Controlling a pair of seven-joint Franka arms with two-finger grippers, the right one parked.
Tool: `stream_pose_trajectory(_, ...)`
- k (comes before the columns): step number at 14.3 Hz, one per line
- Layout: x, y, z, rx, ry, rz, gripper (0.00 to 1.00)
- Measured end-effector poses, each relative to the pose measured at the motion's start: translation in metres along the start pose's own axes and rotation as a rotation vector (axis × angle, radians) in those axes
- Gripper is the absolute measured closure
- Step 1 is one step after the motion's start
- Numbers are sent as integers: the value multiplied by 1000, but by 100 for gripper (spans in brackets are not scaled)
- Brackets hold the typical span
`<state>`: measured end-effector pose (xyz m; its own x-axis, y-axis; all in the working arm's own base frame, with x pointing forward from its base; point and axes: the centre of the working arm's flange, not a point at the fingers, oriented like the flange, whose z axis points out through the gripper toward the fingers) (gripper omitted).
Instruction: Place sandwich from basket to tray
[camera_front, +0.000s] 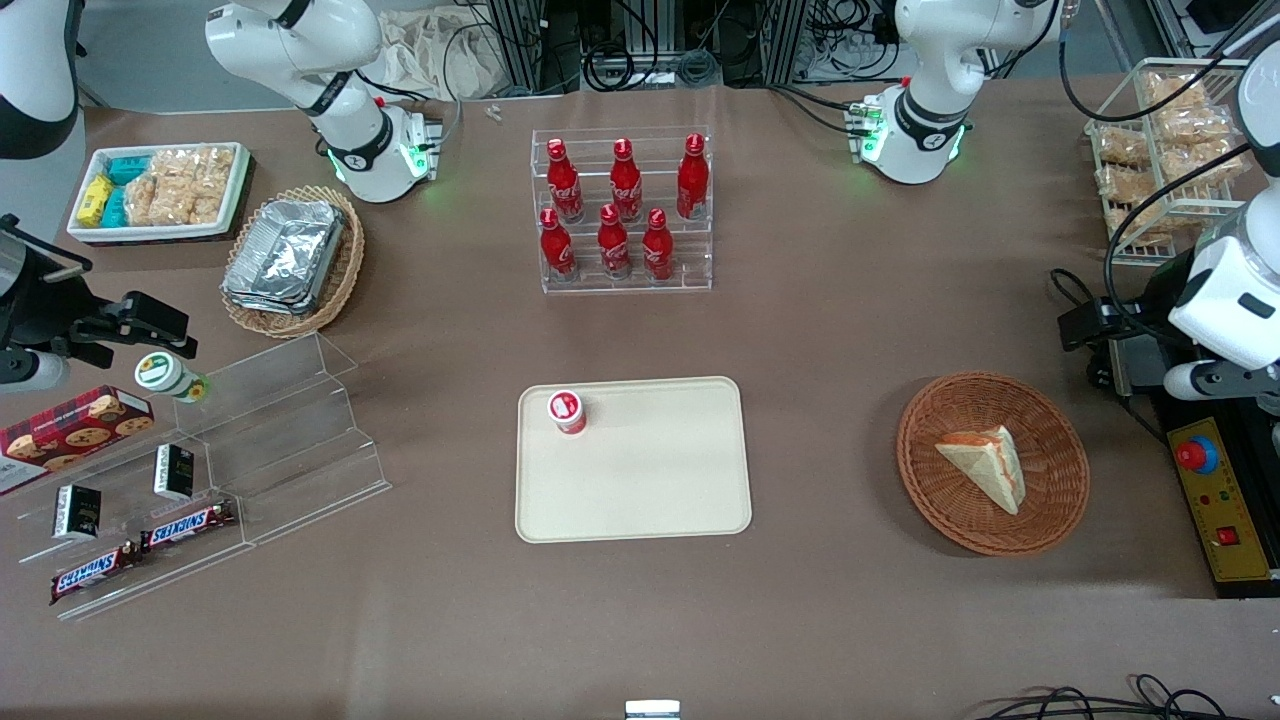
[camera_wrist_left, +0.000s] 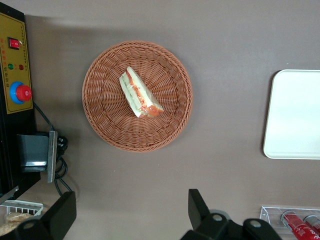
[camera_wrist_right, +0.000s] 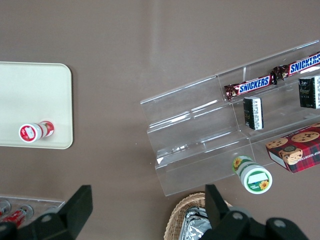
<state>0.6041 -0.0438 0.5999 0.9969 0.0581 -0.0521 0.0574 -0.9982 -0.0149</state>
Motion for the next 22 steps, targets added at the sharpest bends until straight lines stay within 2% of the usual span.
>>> stream_pose_trajectory(11, 0, 9, 3, 0, -8, 16, 0)
stream_pose_trajectory(19, 1, 1, 14, 6, -52, 2, 0)
stream_pose_trajectory(22, 11, -11, 41, 9, -78, -23, 0)
